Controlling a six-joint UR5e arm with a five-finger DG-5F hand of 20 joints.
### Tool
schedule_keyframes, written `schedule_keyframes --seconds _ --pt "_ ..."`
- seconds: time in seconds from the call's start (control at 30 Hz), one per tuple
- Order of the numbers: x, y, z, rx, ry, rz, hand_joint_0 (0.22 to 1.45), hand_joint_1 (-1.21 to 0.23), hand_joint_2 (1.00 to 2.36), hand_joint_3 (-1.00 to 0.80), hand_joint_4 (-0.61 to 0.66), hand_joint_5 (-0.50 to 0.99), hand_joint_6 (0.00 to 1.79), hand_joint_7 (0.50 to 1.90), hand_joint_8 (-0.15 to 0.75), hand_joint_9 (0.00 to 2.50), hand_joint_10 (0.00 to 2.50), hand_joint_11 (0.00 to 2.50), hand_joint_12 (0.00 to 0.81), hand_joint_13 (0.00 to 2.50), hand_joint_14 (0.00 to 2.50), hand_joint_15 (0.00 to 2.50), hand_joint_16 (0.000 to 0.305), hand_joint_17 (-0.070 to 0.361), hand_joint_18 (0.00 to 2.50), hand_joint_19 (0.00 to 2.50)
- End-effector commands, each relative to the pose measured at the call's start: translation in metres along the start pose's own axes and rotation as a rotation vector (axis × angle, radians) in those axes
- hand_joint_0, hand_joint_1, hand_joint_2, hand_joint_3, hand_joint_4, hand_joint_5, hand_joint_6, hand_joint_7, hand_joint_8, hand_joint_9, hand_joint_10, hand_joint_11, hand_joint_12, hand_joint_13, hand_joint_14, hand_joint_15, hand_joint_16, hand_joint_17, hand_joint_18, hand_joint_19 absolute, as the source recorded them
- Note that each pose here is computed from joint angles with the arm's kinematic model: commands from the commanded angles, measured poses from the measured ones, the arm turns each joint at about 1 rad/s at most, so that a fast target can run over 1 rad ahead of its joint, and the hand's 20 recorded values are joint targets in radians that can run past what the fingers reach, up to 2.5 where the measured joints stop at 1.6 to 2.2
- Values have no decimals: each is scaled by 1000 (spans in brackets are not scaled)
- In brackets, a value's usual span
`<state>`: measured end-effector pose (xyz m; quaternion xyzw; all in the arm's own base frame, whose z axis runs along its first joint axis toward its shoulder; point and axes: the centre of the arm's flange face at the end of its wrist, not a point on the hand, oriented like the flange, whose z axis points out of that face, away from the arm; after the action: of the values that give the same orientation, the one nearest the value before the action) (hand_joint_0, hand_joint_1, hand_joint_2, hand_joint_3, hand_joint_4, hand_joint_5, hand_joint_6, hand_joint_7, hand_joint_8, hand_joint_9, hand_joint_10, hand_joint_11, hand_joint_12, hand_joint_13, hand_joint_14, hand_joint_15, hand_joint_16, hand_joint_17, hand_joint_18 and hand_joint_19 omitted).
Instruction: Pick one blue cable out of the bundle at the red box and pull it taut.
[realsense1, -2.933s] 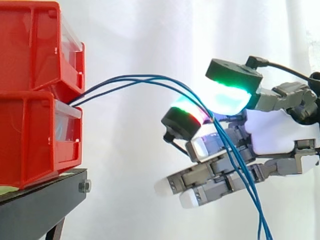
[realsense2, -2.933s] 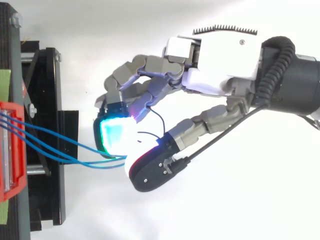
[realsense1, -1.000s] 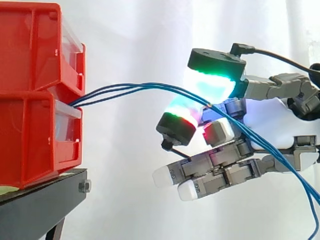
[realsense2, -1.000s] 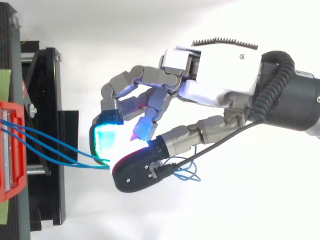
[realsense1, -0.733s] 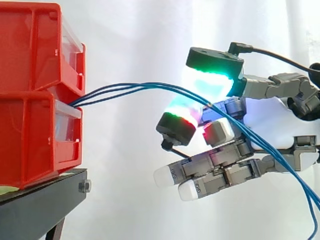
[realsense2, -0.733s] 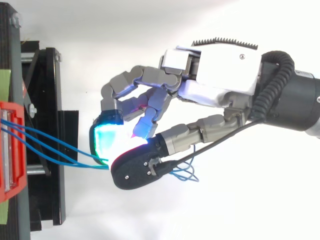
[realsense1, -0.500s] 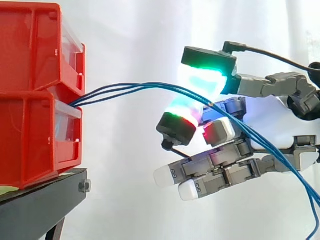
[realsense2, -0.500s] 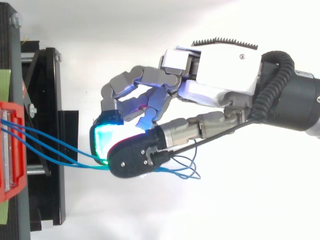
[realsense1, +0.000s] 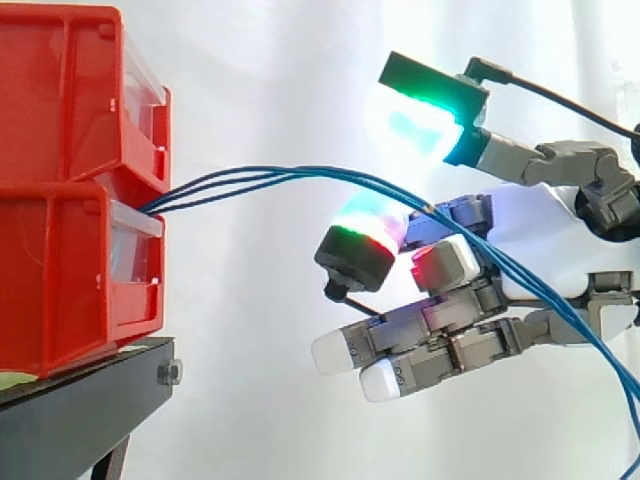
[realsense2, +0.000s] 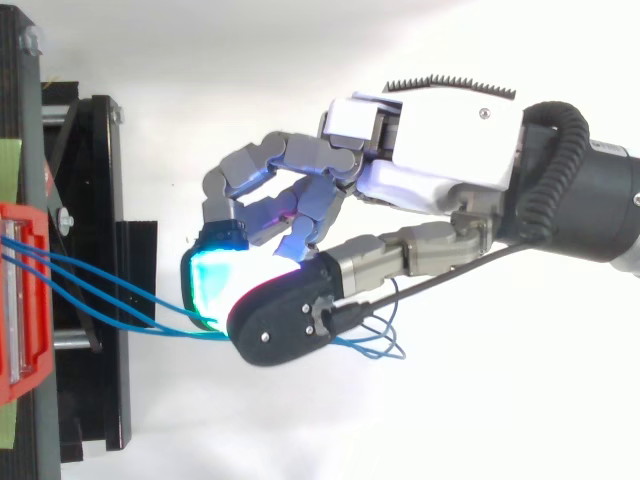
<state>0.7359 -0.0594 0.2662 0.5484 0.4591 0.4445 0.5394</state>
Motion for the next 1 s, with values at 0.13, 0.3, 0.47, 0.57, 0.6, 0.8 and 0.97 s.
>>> schedule_keyframes --seconds 0.13,0.3,0.47,0.57,0.6,0.8,0.97 --pt "0 0 0 2 -1 -1 553 -852 1000 -500 142 -92 860 1127 355 1159 17 797 358 611 10 243 54 121 567 258" --pt "0 0 0 2 0 -1 628 -871 1000 -500 126 -107 878 1106 341 1097 19 816 348 600 11 253 52 117 562 266" --pt "0 -1 0 3 -1 -1 654 -872 1010 -364 97 -112 890 1120 343 1109 18 843 347 618 11 261 52 117 588 270" --pt "1 0 0 2 2 -1 651 -861 1014 -302 71 -112 904 1109 349 1124 17 855 347 630 12 267 51 116 599 276" --pt "0 -1 0 3 -1 -1 647 -857 1014 -294 60 -112 907 1089 348 1127 16 861 347 635 11 272 51 116 600 283" --pt "1 -1 -1 3 0 -1 608 -786 1012 -322 57 -111 913 1049 344 1141 17 858 346 631 12 285 52 116 588 291" --pt "1 0 0 0 0 0 587 -691 1008 -375 84 -117 897 1068 351 1156 15 882 348 623 12 290 52 117 569 303"
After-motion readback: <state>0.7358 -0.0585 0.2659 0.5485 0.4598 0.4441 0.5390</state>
